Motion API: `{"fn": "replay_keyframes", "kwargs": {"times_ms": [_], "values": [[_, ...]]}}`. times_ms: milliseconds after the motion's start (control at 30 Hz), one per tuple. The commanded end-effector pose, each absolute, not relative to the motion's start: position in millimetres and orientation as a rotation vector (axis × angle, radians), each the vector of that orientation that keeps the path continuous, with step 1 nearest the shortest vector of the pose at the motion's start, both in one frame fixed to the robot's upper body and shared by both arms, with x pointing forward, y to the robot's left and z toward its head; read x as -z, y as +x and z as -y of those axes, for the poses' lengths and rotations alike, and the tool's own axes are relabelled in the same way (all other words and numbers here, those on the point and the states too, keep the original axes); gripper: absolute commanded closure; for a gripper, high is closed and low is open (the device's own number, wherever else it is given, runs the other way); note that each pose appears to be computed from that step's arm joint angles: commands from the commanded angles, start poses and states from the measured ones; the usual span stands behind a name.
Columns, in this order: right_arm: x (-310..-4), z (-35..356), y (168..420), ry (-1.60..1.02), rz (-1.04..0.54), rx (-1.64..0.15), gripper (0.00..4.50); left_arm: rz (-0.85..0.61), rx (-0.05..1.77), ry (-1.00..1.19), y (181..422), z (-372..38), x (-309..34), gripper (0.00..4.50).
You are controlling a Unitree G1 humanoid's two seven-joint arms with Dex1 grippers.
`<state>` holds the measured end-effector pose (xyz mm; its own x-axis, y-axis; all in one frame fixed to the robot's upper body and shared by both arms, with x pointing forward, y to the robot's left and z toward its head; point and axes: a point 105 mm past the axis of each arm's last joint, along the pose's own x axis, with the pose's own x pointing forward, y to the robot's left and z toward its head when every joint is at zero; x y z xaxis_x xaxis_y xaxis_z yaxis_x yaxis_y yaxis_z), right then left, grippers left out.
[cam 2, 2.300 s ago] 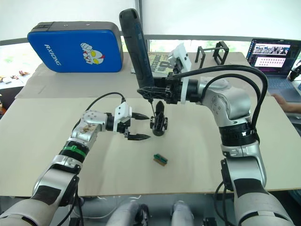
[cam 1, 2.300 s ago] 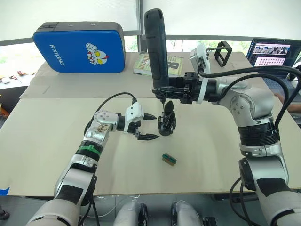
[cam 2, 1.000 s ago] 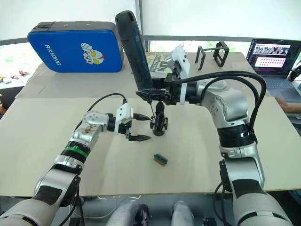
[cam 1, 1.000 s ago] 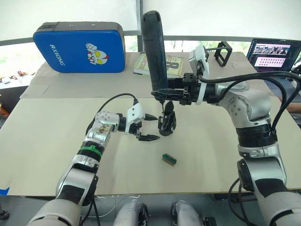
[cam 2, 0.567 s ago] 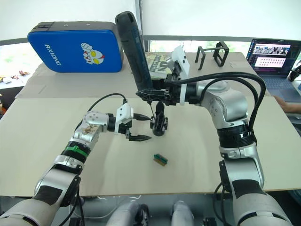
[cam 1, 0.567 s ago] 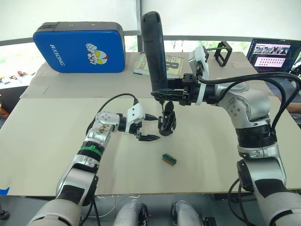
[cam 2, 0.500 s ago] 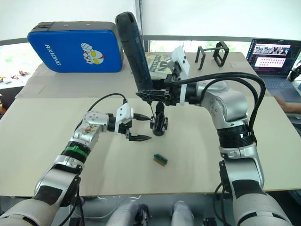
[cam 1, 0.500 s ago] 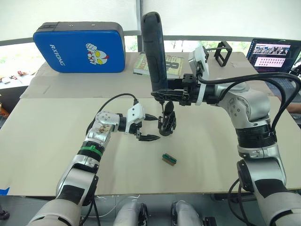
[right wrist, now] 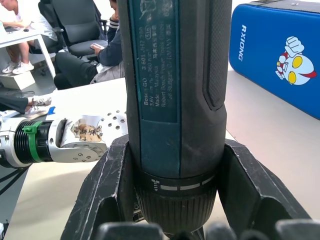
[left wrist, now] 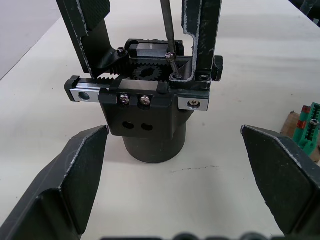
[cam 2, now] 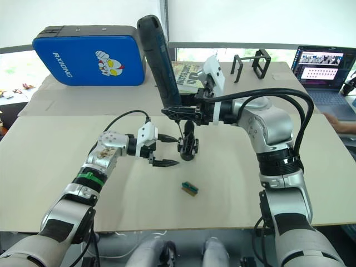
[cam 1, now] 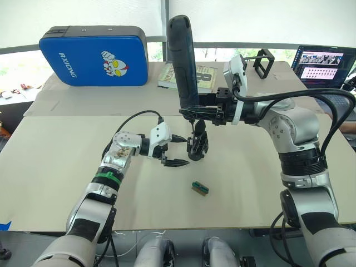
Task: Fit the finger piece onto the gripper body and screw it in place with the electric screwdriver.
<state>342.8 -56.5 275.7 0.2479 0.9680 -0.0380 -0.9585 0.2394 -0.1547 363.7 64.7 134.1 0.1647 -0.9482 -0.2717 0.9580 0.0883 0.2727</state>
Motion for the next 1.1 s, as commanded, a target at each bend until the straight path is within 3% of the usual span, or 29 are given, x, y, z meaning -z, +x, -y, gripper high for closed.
{"fn": "replay_keyframes", "kwargs": {"times_ms": [33, 1100], "values": [[-299.0, 55.8, 333.6, -0.208, 0.183, -1.339, 2.58, 0.033, 1.42, 0.454, 365.2, -60.3, -148.8, 0.0], [-295.8, 55.0, 330.1, -0.228, 0.195, -1.353, 2.58, 0.032, 1.419, 0.454, 365.6, -60.6, -148.4, 0.0]]}}
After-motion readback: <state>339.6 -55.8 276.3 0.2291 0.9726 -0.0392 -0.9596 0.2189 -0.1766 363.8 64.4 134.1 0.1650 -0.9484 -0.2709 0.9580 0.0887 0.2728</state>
